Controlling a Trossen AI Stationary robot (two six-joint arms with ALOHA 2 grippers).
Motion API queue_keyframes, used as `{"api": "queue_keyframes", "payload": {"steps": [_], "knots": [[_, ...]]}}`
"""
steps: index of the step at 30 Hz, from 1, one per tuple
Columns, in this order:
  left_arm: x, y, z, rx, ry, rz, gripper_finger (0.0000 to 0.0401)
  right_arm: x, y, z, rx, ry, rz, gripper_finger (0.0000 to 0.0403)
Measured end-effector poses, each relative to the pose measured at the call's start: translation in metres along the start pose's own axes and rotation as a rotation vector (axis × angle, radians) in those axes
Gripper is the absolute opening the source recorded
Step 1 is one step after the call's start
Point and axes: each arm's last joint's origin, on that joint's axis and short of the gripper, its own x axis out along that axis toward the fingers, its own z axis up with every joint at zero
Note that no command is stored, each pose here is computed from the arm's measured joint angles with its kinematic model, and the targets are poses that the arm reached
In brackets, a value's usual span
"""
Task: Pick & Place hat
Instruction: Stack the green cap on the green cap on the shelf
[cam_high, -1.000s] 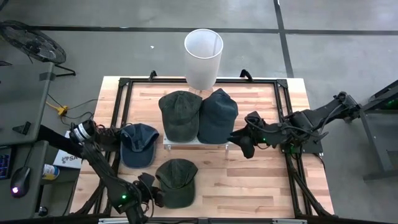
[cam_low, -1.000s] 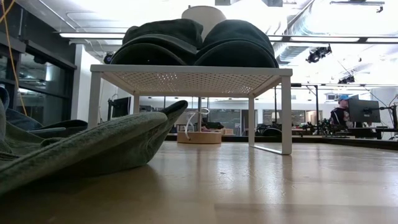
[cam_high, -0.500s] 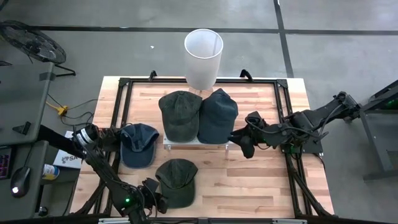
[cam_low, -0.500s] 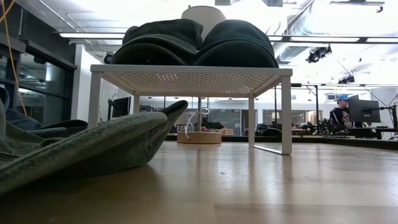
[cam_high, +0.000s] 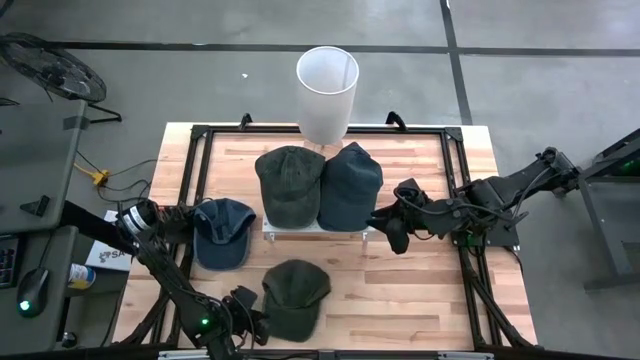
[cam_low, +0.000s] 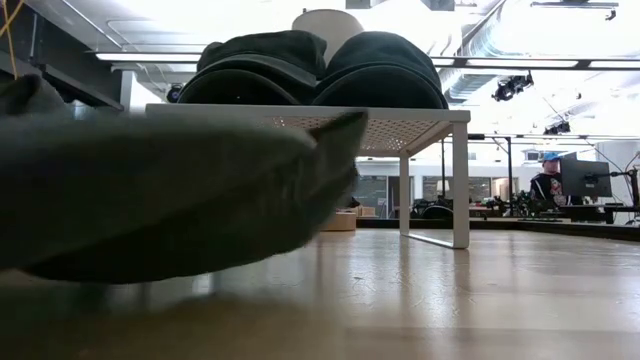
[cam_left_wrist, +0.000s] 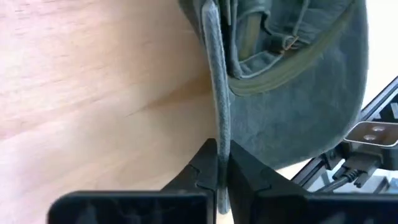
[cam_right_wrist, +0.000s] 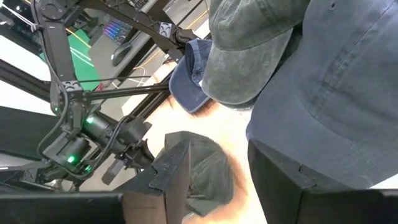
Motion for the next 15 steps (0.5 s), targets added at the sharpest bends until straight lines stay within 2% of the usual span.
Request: {"api": "queue_keyframes", "payload": {"steps": [5, 9, 15], "knots": [[-0.007, -0.003, 0.004, 0.09, 0.003, -0.024, 0.0014, 0.0, 0.001, -0.001, 0.0, 0.031, 0.019, 0.0154], [-0.026, -0.012, 0.015, 0.248, -0.043, -0.1, 0.0007, 0.0, 0.001, -0.002, -0.007, 0.072, 0.045, 0.0154], [-0.074, -0.036, 0.04, 0.537, -0.106, -0.241, 0.0007, 0.0, 0.003, -0.005, -0.072, 0.162, 0.109, 0.0154]]}}
